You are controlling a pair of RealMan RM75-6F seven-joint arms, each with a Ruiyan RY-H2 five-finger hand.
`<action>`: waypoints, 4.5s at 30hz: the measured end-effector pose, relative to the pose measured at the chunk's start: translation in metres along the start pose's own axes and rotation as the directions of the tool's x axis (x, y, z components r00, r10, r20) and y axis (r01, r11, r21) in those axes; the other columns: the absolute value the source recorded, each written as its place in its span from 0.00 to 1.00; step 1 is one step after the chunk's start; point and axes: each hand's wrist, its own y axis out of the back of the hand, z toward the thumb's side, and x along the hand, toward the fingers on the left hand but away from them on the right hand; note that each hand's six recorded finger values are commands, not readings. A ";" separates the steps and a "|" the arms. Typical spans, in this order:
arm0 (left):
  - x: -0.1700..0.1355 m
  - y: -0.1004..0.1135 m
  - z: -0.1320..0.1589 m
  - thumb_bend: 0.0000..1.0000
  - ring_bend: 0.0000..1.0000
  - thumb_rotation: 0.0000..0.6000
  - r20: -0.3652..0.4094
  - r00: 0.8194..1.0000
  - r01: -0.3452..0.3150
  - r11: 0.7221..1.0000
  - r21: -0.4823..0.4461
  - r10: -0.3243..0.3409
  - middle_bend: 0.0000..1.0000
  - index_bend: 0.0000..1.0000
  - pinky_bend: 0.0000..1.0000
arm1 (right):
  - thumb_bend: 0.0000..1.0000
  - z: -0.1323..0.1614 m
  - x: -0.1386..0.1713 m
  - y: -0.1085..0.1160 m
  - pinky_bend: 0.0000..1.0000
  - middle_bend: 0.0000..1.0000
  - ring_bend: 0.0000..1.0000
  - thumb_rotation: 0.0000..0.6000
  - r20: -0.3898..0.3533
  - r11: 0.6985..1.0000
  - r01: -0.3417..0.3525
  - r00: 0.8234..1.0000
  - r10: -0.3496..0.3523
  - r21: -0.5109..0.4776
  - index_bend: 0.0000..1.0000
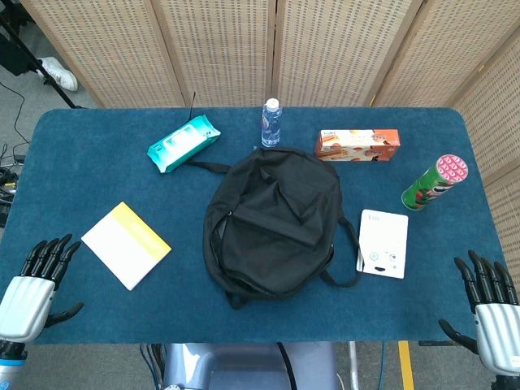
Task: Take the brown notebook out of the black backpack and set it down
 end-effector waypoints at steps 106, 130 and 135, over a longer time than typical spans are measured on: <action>0.085 -0.032 0.040 0.08 0.00 1.00 0.224 0.960 0.192 0.979 -0.075 -0.171 0.00 0.00 0.05 | 0.52 0.284 -0.213 -0.071 0.63 0.67 0.63 1.00 -0.224 0.870 -0.153 0.973 0.051 -0.468 0.63; 0.152 -0.089 0.182 0.11 0.00 1.00 0.551 0.817 0.318 0.929 -0.191 -0.166 0.00 0.08 0.05 | 0.52 0.270 -0.233 -0.044 0.63 0.67 0.64 1.00 -0.204 0.867 -0.178 0.975 0.091 -0.466 0.64; 0.150 -0.091 0.186 0.11 0.00 1.00 0.564 0.811 0.322 0.923 -0.209 -0.155 0.00 0.08 0.05 | 0.52 0.267 -0.241 -0.045 0.63 0.67 0.64 1.00 -0.162 0.865 -0.160 0.982 0.093 -0.476 0.64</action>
